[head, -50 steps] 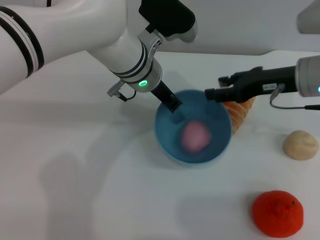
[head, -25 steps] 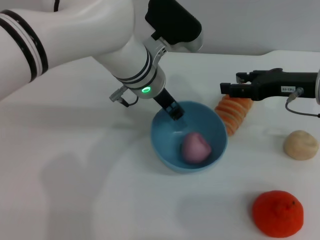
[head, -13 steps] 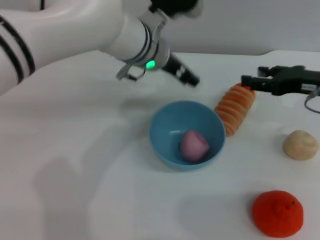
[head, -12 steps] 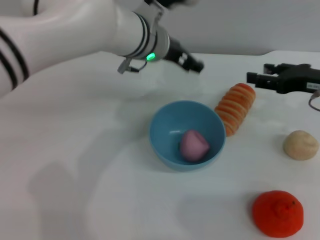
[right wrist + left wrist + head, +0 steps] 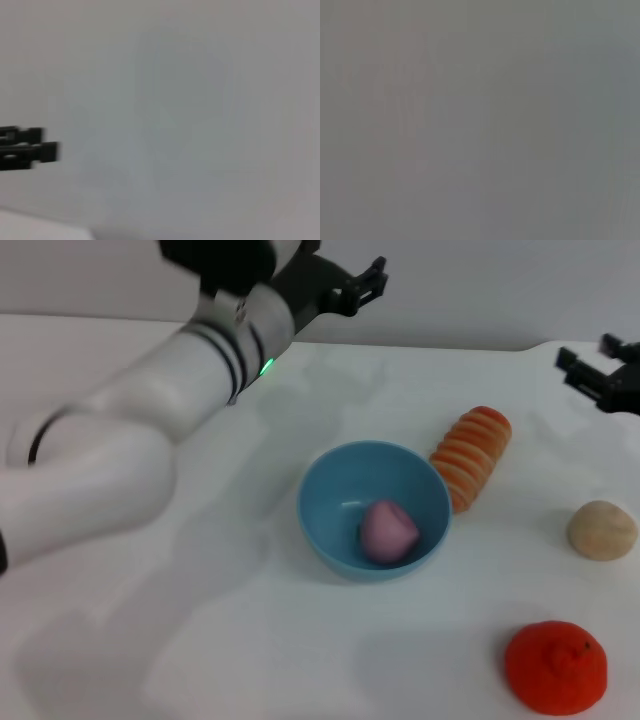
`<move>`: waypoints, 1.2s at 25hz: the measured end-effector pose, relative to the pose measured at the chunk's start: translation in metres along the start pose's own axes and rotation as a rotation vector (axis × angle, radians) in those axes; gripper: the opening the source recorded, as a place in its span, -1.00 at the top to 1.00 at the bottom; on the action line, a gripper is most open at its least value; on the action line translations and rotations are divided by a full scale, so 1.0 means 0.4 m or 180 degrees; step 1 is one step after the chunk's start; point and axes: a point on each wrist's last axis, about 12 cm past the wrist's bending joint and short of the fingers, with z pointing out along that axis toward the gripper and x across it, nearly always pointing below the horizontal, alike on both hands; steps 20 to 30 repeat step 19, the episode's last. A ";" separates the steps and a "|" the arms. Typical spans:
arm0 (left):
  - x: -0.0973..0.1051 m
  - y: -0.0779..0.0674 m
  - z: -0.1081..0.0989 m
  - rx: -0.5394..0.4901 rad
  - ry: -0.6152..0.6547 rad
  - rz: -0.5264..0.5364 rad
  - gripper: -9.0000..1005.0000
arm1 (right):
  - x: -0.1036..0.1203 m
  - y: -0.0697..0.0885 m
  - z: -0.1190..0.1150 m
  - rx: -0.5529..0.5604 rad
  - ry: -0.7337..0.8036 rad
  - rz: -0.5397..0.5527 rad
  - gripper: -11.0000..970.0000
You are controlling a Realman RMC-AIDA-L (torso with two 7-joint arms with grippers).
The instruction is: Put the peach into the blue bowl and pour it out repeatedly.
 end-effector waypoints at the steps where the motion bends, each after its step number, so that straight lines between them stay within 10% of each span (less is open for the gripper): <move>1: 0.014 -0.001 -0.009 -0.0040 -0.0086 0.0026 -0.61 | 0.000 0.000 0.000 0.0000 0.0000 0.0000 -0.42; 13: 0.141 -0.042 -0.101 -0.0248 -0.0520 -0.0130 -0.61 | 0.107 0.009 -0.111 0.1200 -0.0738 0.0017 -0.42; 30: 0.157 -0.030 -0.106 -0.0315 -0.0457 -0.0142 -0.61 | 0.130 0.002 -0.140 0.1400 -0.0705 0.0119 -0.42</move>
